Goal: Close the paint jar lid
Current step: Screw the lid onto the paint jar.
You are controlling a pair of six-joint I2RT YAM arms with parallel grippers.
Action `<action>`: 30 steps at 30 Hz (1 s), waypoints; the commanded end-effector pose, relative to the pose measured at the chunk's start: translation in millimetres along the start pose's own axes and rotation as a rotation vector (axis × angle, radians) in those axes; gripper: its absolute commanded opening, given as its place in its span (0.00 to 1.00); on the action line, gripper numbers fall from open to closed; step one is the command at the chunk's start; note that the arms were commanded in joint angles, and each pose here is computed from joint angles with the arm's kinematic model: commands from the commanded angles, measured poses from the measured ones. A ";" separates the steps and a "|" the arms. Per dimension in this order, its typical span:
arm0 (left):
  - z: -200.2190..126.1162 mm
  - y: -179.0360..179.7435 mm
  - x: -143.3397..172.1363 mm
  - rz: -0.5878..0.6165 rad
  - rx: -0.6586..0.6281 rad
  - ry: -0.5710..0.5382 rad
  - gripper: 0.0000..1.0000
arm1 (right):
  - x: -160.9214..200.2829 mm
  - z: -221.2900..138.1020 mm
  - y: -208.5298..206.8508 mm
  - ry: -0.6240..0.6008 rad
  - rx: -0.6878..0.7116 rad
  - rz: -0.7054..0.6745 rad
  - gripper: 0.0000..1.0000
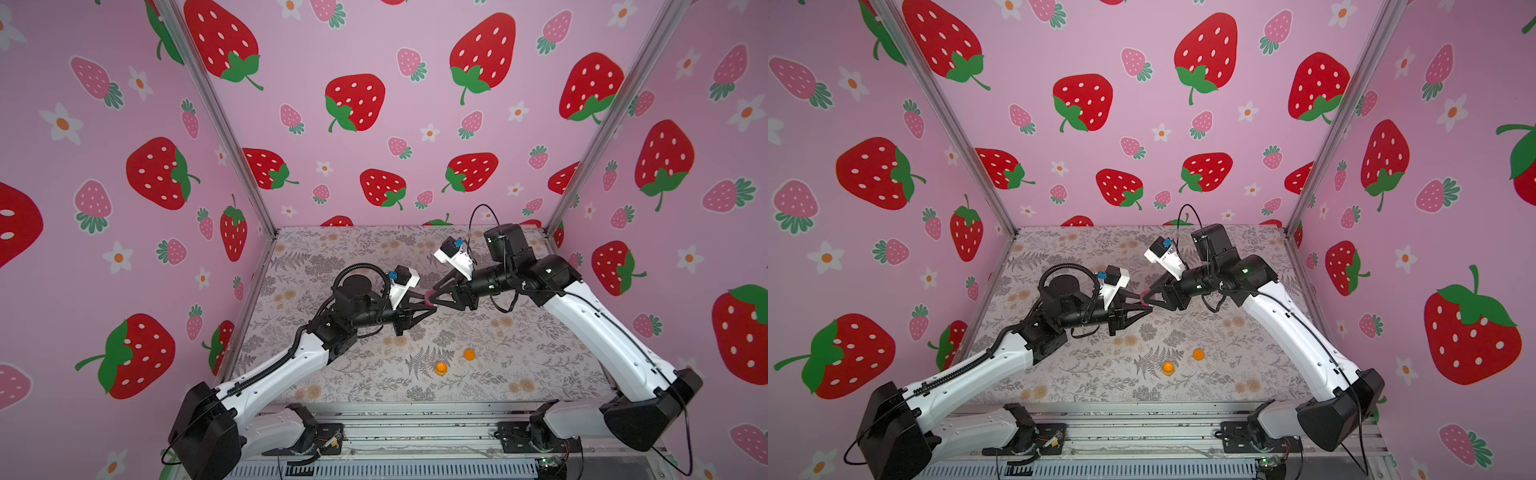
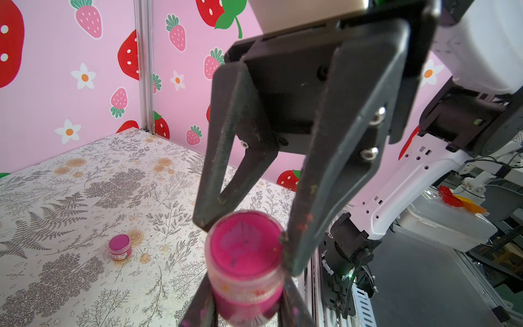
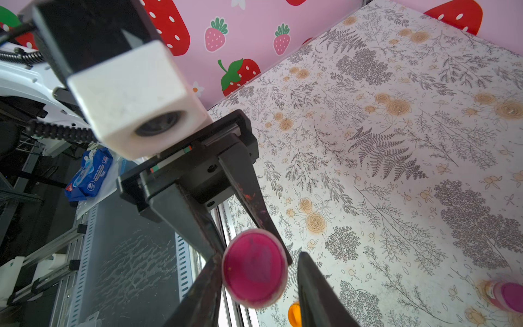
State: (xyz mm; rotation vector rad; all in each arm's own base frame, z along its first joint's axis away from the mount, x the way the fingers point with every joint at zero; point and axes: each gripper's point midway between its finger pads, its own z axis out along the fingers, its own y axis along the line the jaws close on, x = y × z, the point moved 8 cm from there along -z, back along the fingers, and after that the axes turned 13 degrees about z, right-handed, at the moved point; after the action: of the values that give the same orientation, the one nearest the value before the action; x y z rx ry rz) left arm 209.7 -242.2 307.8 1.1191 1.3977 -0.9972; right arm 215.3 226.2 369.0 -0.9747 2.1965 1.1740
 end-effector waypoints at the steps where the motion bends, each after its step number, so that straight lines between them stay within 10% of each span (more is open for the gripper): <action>1: -0.1 -2.6 -6.8 0.024 0.017 -0.017 0.20 | 1.8 7.3 -1.3 0.014 -0.021 0.008 0.42; 9: 6.2 9.1 -11.2 0.044 -0.056 -0.017 0.20 | 3.3 22.8 -5.2 -0.023 0.040 0.032 0.29; 21: 60.8 86.7 -0.8 0.055 -0.490 0.040 0.18 | -21.9 86.1 -33.8 -0.415 0.449 0.270 0.31; 30: 38.1 71.7 8.0 0.004 -0.315 0.019 0.18 | -11.6 34.7 -12.7 -0.295 0.357 0.178 0.85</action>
State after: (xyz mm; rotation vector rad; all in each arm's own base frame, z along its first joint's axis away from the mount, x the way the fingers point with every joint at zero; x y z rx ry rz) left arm 303.4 -264.0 256.6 0.8733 1.6930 -0.5885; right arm 262.6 259.0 331.3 -0.2427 2.1705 0.7507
